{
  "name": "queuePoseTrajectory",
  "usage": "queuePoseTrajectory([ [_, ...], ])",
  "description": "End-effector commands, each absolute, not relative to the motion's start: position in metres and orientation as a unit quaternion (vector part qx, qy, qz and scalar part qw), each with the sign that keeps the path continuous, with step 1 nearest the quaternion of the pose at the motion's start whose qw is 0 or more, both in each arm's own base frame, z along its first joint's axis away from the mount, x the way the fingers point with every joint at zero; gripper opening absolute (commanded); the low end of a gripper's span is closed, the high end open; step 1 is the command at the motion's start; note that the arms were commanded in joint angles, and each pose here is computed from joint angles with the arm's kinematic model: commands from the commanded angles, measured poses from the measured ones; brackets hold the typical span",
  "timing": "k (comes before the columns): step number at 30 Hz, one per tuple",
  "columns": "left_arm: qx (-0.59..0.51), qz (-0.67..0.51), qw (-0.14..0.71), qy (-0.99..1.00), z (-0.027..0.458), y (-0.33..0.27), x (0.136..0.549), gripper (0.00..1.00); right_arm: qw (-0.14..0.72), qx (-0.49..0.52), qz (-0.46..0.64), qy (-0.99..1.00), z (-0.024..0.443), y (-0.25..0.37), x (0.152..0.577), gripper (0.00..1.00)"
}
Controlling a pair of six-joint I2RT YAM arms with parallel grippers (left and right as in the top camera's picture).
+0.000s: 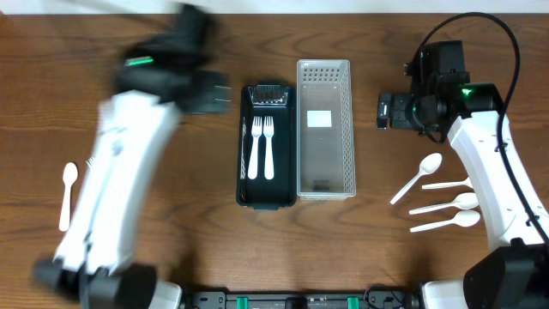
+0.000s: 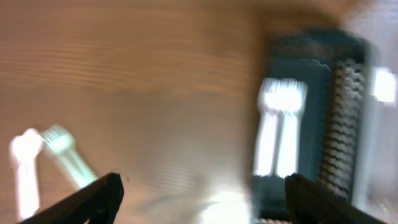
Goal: Pack container
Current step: 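Move the left gripper to the pale green fork and grasp it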
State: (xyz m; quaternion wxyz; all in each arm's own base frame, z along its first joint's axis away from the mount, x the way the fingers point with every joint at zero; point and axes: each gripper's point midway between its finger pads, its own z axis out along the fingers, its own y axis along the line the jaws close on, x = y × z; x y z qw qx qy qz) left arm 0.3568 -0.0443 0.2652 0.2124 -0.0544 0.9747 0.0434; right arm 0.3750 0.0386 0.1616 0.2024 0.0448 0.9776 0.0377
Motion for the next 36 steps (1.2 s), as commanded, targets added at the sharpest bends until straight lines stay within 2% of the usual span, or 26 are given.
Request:
queuePoseTrajectory([
  [1, -0.192, 0.096, 0.199, 0.956, 0.274, 0.043, 0.334, 0.87, 0.213, 0.035, 0.031, 0.976, 0.167, 0.036, 0.378, 0.99],
  [6, -0.307, 0.114, 0.175, 0.928, 0.265, 0.125, 0.306, 0.88, 0.214, 0.027, 0.029, 0.976, 0.168, 0.036, 0.379, 0.99],
  [9, -0.329, 0.069, 0.160, 0.928, 0.236, 0.142, 0.305, 0.88, 0.218, 0.027, 0.029, 0.975, 0.168, 0.036, 0.381, 0.99],
  [14, -0.363, 0.071, 0.121, 0.921, 0.171, 0.166, 0.290, 0.88, 0.219, 0.027, 0.030, 0.975, 0.168, 0.036, 0.381, 0.99],
  [22, -0.357, 0.064, 0.091, 0.927, 0.087, 0.167, 0.273, 0.92, 0.222, 0.027, 0.030, 0.974, 0.169, 0.036, 0.382, 0.99],
  [24, -0.356, 0.063, 0.089, 0.928, 0.074, 0.166, 0.273, 0.95, 0.222, 0.027, 0.030, 0.974, 0.169, 0.036, 0.382, 0.99],
  [36, -0.353, 0.049, 0.035, 0.934, 0.013, 0.169, 0.277, 0.95, 0.221, 0.027, 0.030, 0.974, 0.169, 0.036, 0.382, 0.99],
])
